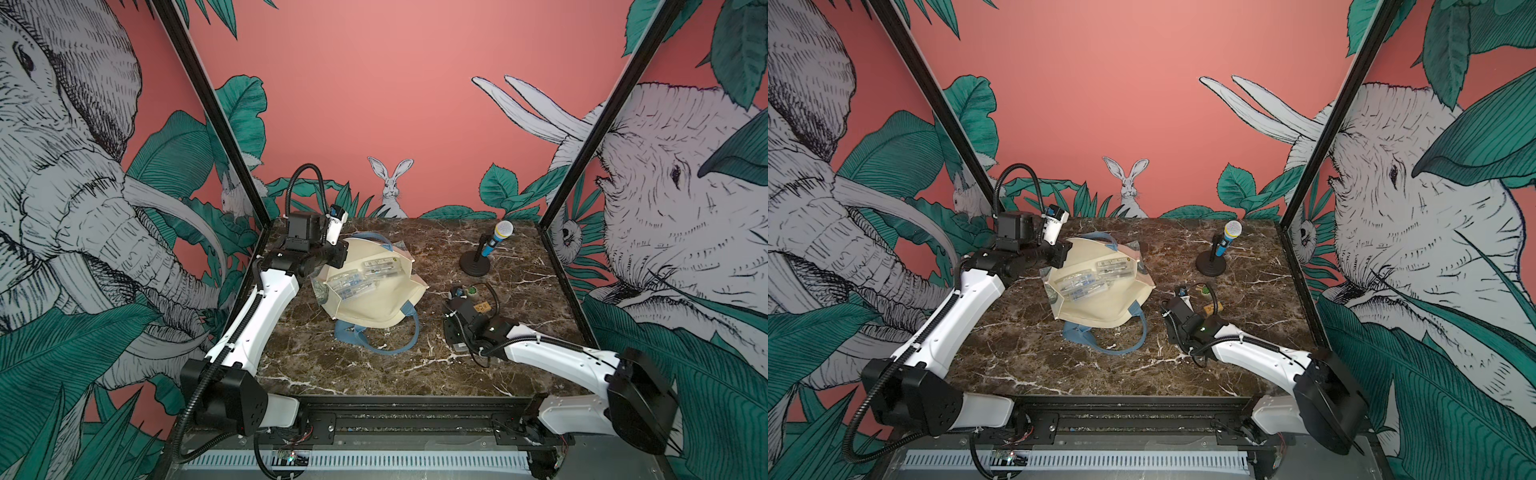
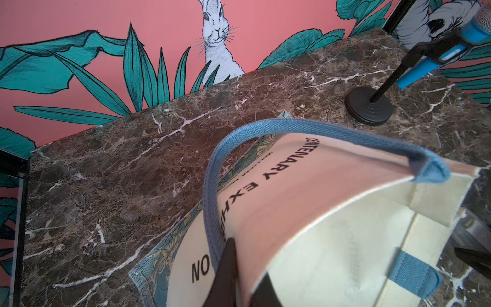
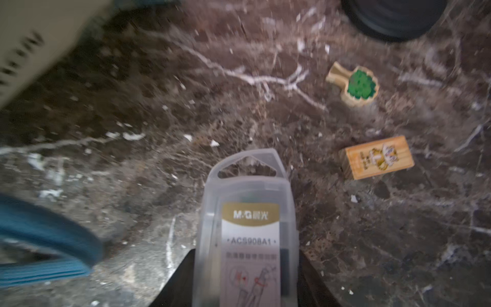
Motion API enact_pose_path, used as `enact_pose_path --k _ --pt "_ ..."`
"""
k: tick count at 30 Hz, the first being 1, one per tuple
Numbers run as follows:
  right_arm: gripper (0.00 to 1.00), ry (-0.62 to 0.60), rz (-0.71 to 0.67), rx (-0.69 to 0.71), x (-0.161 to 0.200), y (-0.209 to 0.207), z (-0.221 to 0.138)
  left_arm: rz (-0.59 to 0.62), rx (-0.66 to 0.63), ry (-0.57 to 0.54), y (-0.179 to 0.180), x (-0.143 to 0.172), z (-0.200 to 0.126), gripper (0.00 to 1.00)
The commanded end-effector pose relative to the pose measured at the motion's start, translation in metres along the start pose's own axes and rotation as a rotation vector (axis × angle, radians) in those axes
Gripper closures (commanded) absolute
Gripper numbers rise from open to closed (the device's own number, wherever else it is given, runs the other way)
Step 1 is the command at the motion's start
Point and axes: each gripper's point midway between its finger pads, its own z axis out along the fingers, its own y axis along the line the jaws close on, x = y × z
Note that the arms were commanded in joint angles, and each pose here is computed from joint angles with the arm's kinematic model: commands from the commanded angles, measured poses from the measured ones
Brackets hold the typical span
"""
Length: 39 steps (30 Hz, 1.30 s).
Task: Take out the compass set from the canvas bag
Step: Place the compass set at the center of the board.
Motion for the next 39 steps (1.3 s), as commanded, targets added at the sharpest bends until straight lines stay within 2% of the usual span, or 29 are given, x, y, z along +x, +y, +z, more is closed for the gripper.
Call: enact_pose_path --k 1,8,20,29,39 --pt "0.65 -0.032 0.131 -0.036 -0.009 0.005 0.010 0.016 0.037 -0.144 -0.010 -0.033 -0.023 1.00" --pt "0.61 0.009 0.185 -0.016 0.009 -0.004 0.029 0.015 0.052 -0.152 -0.014 -0.032 -0.024 1.00" --pt "0.50 0.082 0.200 0.041 0.028 -0.011 0.049 0.016 0.068 -0.162 -0.016 -0.035 -0.025 1.00" --pt "0.42 0.105 0.213 0.068 0.034 -0.015 0.053 0.015 0.072 -0.157 -0.017 -0.033 -0.024 1.00" --pt "0.41 0.108 0.206 0.067 0.027 -0.014 0.047 0.017 0.075 -0.158 -0.017 -0.033 -0.024 1.00"
